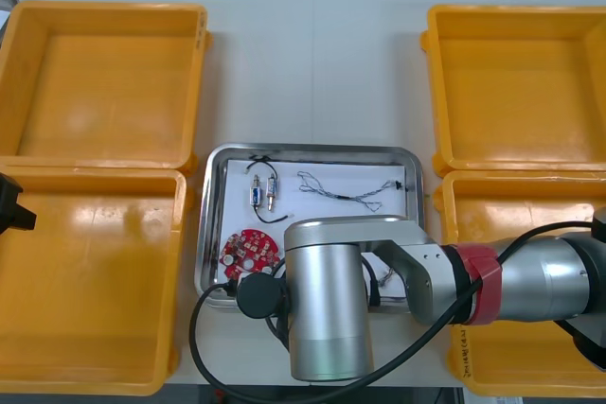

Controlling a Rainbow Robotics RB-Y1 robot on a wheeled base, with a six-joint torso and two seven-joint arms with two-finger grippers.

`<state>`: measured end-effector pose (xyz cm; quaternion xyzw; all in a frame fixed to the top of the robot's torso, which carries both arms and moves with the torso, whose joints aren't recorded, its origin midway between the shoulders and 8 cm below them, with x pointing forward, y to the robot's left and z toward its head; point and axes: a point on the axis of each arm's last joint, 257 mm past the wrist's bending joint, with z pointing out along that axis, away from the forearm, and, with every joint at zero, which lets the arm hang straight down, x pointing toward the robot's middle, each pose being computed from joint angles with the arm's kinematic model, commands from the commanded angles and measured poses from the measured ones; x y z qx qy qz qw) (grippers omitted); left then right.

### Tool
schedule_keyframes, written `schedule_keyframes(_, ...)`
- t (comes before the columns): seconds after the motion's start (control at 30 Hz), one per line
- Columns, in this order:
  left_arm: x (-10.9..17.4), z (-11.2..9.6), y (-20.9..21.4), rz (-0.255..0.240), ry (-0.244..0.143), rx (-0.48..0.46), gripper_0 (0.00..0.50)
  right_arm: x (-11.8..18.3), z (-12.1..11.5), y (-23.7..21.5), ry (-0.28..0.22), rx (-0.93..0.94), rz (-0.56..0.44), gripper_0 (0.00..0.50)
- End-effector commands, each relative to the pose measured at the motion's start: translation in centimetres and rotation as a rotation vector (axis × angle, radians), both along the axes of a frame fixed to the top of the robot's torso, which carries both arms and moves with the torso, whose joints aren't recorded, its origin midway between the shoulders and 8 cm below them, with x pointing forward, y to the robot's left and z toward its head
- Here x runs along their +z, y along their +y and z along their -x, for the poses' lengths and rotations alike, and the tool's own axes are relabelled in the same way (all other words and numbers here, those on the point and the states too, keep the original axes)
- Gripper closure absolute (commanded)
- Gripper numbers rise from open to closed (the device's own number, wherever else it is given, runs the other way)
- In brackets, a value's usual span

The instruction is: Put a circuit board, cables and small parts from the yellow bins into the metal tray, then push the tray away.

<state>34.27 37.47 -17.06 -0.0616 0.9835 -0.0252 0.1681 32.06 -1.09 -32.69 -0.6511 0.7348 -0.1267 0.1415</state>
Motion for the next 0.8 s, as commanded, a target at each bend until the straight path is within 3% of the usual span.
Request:
schedule_keyframes(0.03, 1.19, 0.08, 1.57, -0.079, -0.027, -0.064, 0.0, 0.22, 0.3, 2.21, -0.024, 0.08, -0.003, 0.0)
schedule_keyframes(0.4, 1.19, 0.08, 1.57, -0.079, -0.027, -0.064, 0.0, -0.11, 0.06, 2.23, -0.038, 0.082, -0.002, 0.001)
schedule_keyframes(0.43, 1.19, 0.08, 1.57, -0.079, -0.027, -0.064, 0.0, -0.12, 0.1, 2.23, -0.036, 0.082, -0.002, 0.1)
schedule_keyframes(0.47, 1.19, 0.08, 1.57, -0.079, -0.027, -0.064, 0.0, -0.1, 0.13, 2.26, -0.036, 0.082, -0.004, 0.155)
schedule_keyframes(0.53, 1.19, 0.08, 1.57, -0.079, -0.027, -0.064, 0.0, -0.09, 0.17, 2.34, -0.036, 0.082, -0.005, 0.414)
schedule_keyframes(0.57, 1.19, 0.08, 1.57, -0.079, -0.027, -0.064, 0.0, 0.04, -0.01, 2.31, -0.041, 0.081, -0.005, 0.468)
schedule_keyframes(0.63, 1.19, 0.08, 1.57, -0.079, -0.027, -0.064, 0.0, 0.19, -0.17, 2.35, -0.047, 0.085, -0.002, 0.5)
schedule_keyframes(0.8, 1.19, 0.08, 1.57, -0.079, -0.027, -0.064, 0.0, 0.64, -0.65, 2.53, -0.065, 0.095, 0.0, 0.5)
